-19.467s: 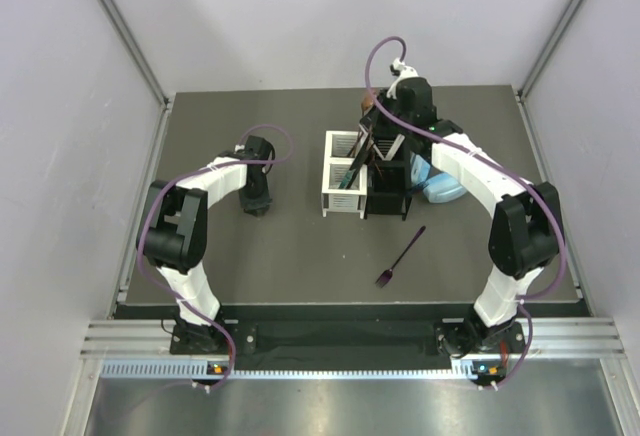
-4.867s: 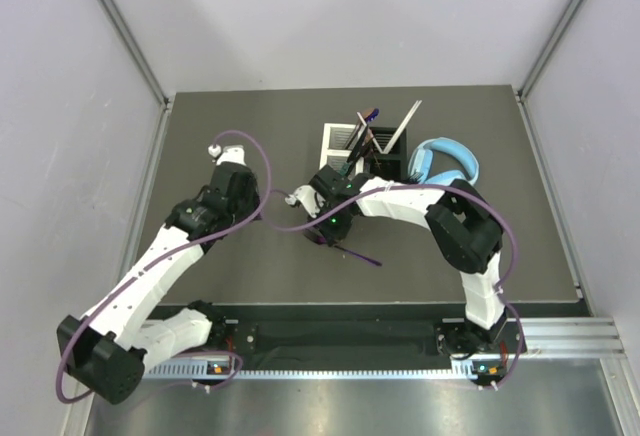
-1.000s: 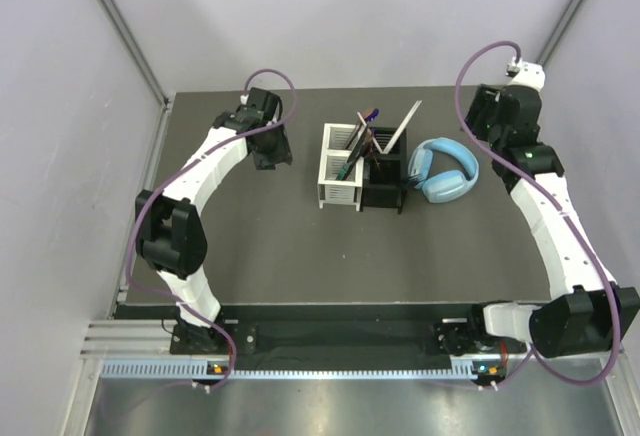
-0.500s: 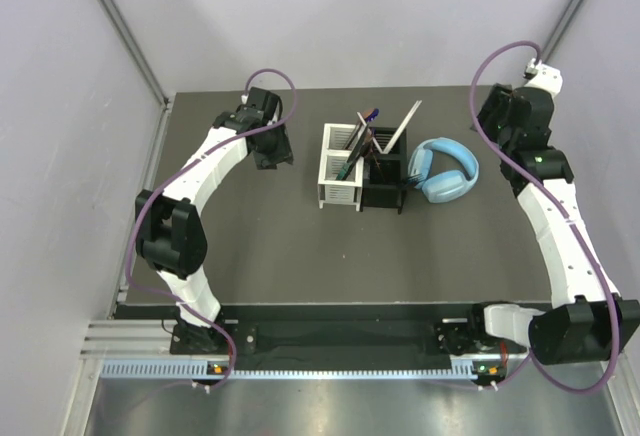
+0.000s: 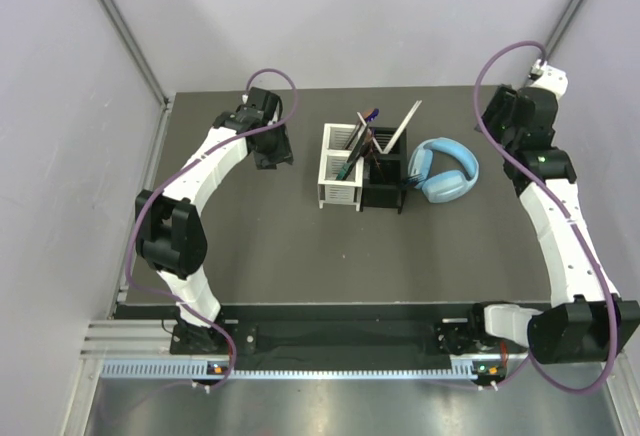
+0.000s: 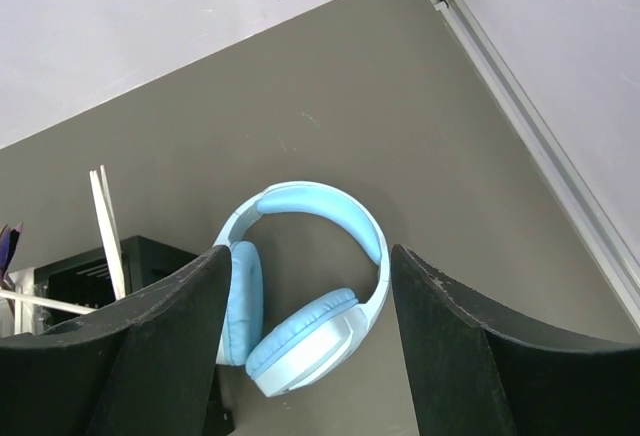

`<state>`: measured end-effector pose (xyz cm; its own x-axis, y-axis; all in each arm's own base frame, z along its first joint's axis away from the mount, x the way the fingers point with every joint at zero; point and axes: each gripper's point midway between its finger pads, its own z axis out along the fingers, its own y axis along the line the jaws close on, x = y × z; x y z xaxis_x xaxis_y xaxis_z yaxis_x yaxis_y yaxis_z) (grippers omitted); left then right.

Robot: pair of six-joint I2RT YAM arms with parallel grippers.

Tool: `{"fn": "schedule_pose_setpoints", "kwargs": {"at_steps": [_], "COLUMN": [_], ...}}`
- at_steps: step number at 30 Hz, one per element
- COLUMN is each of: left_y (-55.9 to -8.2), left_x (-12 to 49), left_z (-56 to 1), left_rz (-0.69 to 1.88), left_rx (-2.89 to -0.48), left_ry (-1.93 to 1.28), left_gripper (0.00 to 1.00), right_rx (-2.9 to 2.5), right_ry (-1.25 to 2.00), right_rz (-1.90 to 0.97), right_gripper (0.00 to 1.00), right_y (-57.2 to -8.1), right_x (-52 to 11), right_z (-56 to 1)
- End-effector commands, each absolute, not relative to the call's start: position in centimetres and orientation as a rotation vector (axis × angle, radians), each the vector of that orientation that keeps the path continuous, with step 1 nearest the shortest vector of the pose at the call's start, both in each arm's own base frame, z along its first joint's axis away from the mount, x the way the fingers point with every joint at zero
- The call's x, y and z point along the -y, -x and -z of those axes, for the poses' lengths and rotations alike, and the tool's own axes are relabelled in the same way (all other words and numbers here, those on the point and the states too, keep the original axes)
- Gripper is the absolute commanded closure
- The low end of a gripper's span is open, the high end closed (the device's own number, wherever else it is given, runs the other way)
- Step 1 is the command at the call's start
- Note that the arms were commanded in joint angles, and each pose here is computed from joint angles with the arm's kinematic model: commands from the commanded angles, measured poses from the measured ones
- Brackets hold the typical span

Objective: Sort the eating utensils into containers
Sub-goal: Reset both arms

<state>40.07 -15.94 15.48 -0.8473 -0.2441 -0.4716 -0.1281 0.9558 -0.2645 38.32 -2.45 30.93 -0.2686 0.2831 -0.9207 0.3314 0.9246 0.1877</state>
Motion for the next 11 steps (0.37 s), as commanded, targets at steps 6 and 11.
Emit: {"fn": "schedule_pose_setpoints", "kwargs": {"at_steps": [6, 11], "left_y": [-42.12, -42.42], "left_x": [16.57, 16.46], "left_z": [-17.79, -17.91], "left_rz": [0.334, 0.325], "left_rx": [-2.514, -2.5], "left_ry": [0.219, 0.219], "left_gripper": [0.49, 0.48], "right_rx": [-1.796, -1.801], "right_ry": [-0.482, -0.478], "right_rz": [0.055, 0.048], "right_gripper": [0.35, 0.35], "right_y": [-38.31, -38.52], "right_x": [3.53, 3.46], "right_z": [-33.45, -33.37]}}
